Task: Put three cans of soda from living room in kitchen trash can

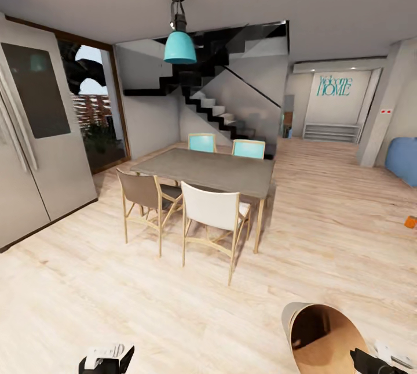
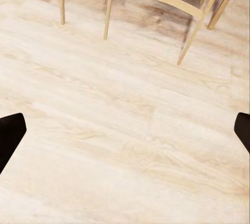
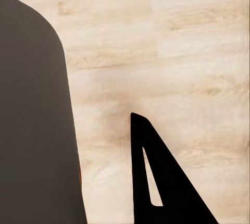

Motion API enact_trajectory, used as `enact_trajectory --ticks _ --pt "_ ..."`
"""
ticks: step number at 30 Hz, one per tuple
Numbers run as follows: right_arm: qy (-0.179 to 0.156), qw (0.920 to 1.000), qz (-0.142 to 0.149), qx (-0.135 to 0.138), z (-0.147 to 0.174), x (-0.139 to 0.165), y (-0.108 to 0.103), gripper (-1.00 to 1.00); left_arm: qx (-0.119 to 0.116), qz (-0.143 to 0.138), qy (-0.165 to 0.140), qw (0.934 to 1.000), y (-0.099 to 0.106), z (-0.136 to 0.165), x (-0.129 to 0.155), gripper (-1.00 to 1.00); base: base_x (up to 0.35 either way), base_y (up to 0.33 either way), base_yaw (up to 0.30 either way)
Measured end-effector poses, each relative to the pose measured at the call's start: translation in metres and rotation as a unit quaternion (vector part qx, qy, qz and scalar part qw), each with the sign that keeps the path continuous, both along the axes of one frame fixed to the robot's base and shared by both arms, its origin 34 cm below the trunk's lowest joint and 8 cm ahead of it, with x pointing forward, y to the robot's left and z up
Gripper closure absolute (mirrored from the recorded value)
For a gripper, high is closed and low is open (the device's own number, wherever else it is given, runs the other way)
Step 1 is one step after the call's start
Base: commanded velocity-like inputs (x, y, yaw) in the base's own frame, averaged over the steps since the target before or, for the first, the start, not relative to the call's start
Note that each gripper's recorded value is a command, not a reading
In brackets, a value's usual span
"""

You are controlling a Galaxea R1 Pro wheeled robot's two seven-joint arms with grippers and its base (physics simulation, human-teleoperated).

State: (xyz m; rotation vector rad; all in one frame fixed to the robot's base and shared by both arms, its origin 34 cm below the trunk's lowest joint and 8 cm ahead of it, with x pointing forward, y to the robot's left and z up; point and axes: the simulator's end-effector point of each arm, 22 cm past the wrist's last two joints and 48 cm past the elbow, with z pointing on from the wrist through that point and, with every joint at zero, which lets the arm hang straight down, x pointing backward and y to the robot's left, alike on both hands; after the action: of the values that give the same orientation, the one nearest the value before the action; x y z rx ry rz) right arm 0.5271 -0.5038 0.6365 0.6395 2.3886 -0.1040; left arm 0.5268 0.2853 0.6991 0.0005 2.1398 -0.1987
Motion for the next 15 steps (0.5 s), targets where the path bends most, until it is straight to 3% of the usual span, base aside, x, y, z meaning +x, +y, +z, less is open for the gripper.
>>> enact_trajectory --ticks 15 --pt "-0.008 1.0 0.0 0.001 0.0063 0.0037 0.0008 1.0 0.0 0.0 -0.008 1.0 0.0006 0.0066 0.0026 -1.0 0.285 -0.17 -0.194"
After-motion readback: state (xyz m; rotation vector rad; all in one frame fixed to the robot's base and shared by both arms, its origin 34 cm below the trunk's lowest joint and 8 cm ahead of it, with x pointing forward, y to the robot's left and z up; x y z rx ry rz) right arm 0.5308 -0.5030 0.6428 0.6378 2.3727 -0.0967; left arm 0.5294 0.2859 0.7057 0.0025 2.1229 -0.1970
